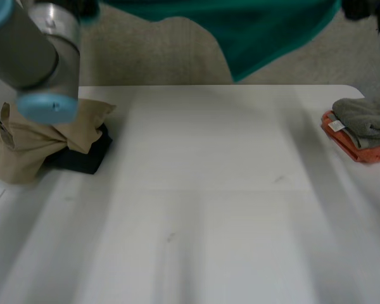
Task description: Fold the laundry.
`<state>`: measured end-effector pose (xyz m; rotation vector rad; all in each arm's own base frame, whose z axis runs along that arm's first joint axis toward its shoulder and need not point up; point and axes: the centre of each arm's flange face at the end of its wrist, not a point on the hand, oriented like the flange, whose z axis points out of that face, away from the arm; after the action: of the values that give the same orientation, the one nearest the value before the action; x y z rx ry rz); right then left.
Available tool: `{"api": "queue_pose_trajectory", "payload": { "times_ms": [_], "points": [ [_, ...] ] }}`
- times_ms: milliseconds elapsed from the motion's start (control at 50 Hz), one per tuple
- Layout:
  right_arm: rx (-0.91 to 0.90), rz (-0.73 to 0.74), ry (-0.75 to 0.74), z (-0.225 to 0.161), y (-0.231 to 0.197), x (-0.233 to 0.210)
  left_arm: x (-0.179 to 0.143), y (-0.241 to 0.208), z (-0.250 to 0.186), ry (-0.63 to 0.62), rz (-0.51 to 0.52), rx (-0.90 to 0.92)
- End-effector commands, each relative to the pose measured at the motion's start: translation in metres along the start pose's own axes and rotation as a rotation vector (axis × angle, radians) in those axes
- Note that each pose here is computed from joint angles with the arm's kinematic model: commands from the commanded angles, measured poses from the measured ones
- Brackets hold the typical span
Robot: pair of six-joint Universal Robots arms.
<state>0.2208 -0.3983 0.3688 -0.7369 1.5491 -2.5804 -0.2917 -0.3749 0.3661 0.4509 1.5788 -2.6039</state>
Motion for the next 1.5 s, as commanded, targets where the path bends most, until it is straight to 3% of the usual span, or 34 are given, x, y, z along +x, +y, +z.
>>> {"api": "queue_pose_trajectory", "payload": {
  "times_ms": [20, 180, 300, 420, 560, 780, 920, 1140, 1260, 1500],
  "points": [
    [-0.205, 0.022, -0.171, -0.027, 0.058, -0.029, 0.025, 0.07, -0.046, 0.121, 0.024, -0.252],
    [-0.529, -0.039, -0.38, -0.094, 0.155, -0.069, 0.063, 0.162, -0.121, 0.295, 0.085, -0.581],
    [-0.661, -0.142, -0.489, -0.131, 0.183, -0.069, 0.066, 0.176, -0.154, 0.391, 0.12, -0.77],
    [-0.673, -0.154, -0.523, -0.136, 0.175, -0.069, 0.065, 0.154, -0.152, 0.444, 0.102, -0.747],
    [-0.692, -0.054, -0.396, -0.135, 0.144, -0.058, 0.052, 0.129, -0.15, 0.428, 0.106, -0.7],
    [-0.885, 0.201, -0.189, -0.155, 0.13, -0.053, 0.02, 0.132, -0.174, 0.377, 0.173, -0.731],
    [-0.974, 0.295, -0.19, -0.162, 0.14, -0.065, 0.003, 0.149, -0.182, 0.376, 0.239, -0.79],
    [-0.88, 0.204, -0.235, -0.151, 0.17, -0.086, -0.016, 0.163, -0.178, 0.39, 0.194, -0.82],
    [-0.826, 0.083, -0.242, -0.144, 0.181, -0.09, -0.015, 0.168, -0.178, 0.432, 0.172, -0.833],
    [-0.784, 0.003, -0.236, -0.135, 0.194, -0.095, -0.006, 0.184, -0.173, 0.453, 0.173, -0.847]
  ]
}}
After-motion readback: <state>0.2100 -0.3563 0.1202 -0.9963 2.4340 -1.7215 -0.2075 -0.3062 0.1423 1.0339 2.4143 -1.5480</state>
